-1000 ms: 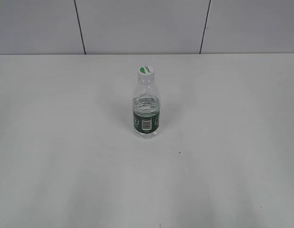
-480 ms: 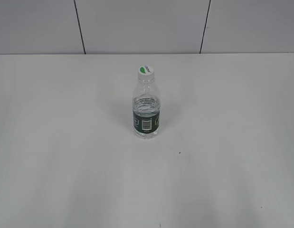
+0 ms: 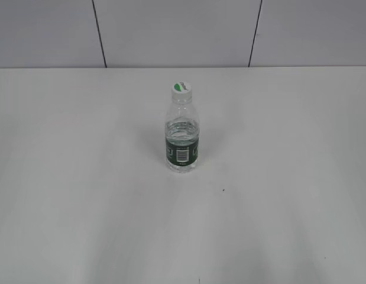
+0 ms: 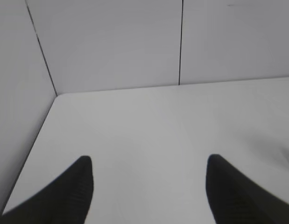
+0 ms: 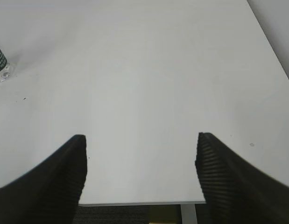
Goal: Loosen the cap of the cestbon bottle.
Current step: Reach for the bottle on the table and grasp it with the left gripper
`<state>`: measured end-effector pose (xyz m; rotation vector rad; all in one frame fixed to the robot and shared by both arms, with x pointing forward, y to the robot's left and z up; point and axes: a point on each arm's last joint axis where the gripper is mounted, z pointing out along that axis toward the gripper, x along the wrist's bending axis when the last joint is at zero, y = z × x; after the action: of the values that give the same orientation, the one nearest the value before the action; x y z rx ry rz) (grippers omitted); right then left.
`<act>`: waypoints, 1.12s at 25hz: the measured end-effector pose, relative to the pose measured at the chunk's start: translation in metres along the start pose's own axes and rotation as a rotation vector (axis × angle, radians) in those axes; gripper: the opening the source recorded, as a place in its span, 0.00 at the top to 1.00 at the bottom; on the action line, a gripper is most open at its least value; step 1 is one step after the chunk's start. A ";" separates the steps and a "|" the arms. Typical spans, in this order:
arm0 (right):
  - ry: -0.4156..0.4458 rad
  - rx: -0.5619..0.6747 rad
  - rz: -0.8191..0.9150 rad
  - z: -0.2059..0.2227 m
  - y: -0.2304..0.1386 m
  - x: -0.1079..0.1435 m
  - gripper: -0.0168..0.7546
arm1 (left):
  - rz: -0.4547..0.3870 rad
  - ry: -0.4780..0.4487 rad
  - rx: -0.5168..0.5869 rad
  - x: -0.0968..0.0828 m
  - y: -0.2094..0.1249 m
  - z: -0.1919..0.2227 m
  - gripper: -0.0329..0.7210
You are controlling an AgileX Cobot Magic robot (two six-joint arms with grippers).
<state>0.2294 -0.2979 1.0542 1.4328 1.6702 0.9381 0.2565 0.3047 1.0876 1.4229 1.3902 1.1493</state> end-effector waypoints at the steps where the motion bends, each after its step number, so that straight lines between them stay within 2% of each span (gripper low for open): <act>1: 0.001 0.000 0.000 0.000 0.000 0.000 0.26 | 0.008 -0.006 -0.016 0.000 0.004 0.006 0.34; 8: 0.002 0.000 0.001 0.000 0.000 0.000 0.26 | 0.078 -0.082 -0.056 -0.007 0.028 0.054 0.34; 18: 0.002 0.000 0.001 0.000 0.000 0.000 0.26 | 0.093 -0.113 -0.090 -0.020 0.041 0.139 0.34; 24: 0.003 0.000 0.001 0.000 0.000 0.000 0.26 | 0.098 -0.126 -0.066 -0.028 0.027 0.192 0.34; 28: 0.004 0.000 0.002 0.000 0.000 0.000 0.26 | 0.098 -0.137 -0.013 -0.033 0.009 0.222 0.34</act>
<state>0.2293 -0.2976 1.0542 1.4335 1.6715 0.9424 0.4743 0.2803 1.0397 1.5453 1.2278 1.0979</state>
